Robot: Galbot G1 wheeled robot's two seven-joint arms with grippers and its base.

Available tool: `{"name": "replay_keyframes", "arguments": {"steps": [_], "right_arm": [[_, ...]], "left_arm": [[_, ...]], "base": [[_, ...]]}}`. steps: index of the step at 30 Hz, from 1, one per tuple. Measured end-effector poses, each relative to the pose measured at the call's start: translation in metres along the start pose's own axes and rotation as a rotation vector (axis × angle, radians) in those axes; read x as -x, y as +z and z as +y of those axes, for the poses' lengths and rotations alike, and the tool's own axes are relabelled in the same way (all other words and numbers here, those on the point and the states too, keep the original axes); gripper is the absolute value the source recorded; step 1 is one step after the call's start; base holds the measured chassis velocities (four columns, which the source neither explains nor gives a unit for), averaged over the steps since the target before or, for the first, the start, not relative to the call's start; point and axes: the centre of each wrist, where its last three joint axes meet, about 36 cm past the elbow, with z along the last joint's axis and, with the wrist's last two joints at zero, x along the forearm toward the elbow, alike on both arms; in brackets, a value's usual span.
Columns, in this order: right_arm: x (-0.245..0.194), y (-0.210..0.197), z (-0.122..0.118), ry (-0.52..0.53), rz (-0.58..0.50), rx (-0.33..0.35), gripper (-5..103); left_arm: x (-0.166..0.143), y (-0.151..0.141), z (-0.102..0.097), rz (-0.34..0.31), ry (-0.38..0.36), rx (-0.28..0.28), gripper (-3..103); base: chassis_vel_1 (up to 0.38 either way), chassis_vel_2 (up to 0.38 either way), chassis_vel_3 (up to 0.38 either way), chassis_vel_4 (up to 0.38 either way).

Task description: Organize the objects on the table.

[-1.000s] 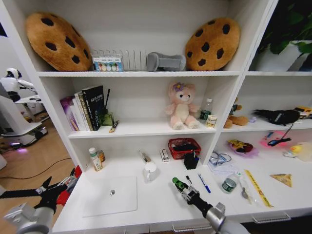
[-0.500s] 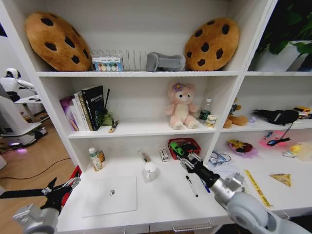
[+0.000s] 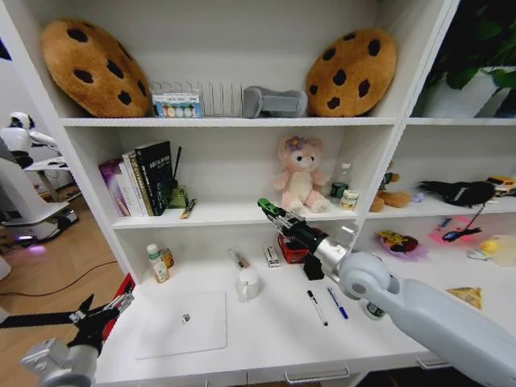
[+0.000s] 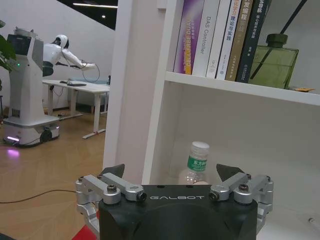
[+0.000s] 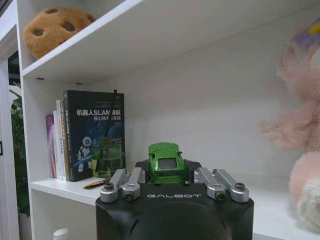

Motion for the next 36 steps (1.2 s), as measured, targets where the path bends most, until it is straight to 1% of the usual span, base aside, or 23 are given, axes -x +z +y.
{"name": "replay_keyframes", "arguments": {"steps": [3,4,6,7,8,10,15,19,20,22,28,29,30,31,34,35,36], "right_arm": [[0.025,0.000,-0.007,0.000,0.014,-0.001,37],[0.025,0.000,-0.007,0.000,0.014,-0.001,37],[0.048,-0.004,-0.016,0.010,0.010,-0.020,37],[0.069,-0.005,-0.020,0.013,0.012,-0.029,37],[0.069,-0.005,-0.020,0.013,0.012,-0.029,37],[0.095,0.007,-0.018,0.015,0.049,-0.013,37],[0.115,0.024,-0.017,0.018,0.084,-0.003,37],[0.122,0.030,-0.016,0.022,0.100,0.005,37],[0.127,0.033,-0.018,0.029,0.106,0.005,37],[0.143,0.042,-0.029,0.058,0.130,-0.006,37],[0.151,0.044,-0.034,0.070,0.135,-0.016,37],[0.152,0.043,-0.034,0.071,0.135,-0.017,34],[0.153,0.042,-0.034,0.072,0.136,-0.018,36],[0.153,0.042,-0.034,0.072,0.136,-0.018,36],[0.152,0.038,-0.032,0.074,0.138,-0.017,52],[0.152,0.038,-0.032,0.074,0.138,-0.017,52],[0.152,0.036,-0.031,0.074,0.134,-0.017,57]], "left_arm": [[-0.001,0.002,0.001,0.004,-0.008,-0.003,100],[-0.001,0.002,0.001,0.004,-0.008,-0.003,100],[-0.001,0.005,0.001,0.007,-0.013,-0.003,100],[-0.001,0.006,0.003,0.008,-0.015,-0.003,100],[-0.001,0.006,0.003,0.008,-0.015,-0.003,100],[0.000,0.007,0.005,0.007,-0.017,-0.004,100],[-0.001,0.007,0.006,0.007,-0.006,-0.005,100],[-0.001,0.007,0.006,0.007,0.003,-0.002,100],[-0.001,0.007,0.006,0.006,0.009,0.002,100],[0.000,0.006,0.006,0.002,0.021,0.011,100],[0.000,0.009,0.002,0.006,0.034,0.018,100],[-0.001,0.011,0.000,0.010,0.038,0.020,100],[-0.001,0.012,-0.001,0.011,0.040,0.023,100],[-0.001,0.012,-0.001,0.011,0.040,0.023,100],[-0.001,0.014,-0.004,0.015,0.047,0.026,100],[-0.001,0.014,-0.004,0.015,0.047,0.026,100],[-0.001,0.015,-0.005,0.016,0.049,0.025,100]], "base": [[0.000,0.000,0.000,0.000],[0.000,0.000,0.000,0.000],[0.000,0.000,0.000,0.000],[0.000,0.000,0.000,0.000],[0.000,0.000,0.000,0.000],[0.000,0.000,0.000,0.000],[0.000,0.000,0.000,0.000],[0.000,0.000,0.000,0.000],[0.000,0.000,0.000,0.000],[0.000,0.000,0.000,0.000],[0.000,0.000,0.000,0.000],[0.000,0.000,0.000,0.000],[0.000,0.000,0.000,0.000],[0.000,0.000,0.000,0.000],[0.000,0.000,0.000,0.000],[0.000,0.000,0.000,0.000],[0.000,0.000,0.000,0.000]]}}
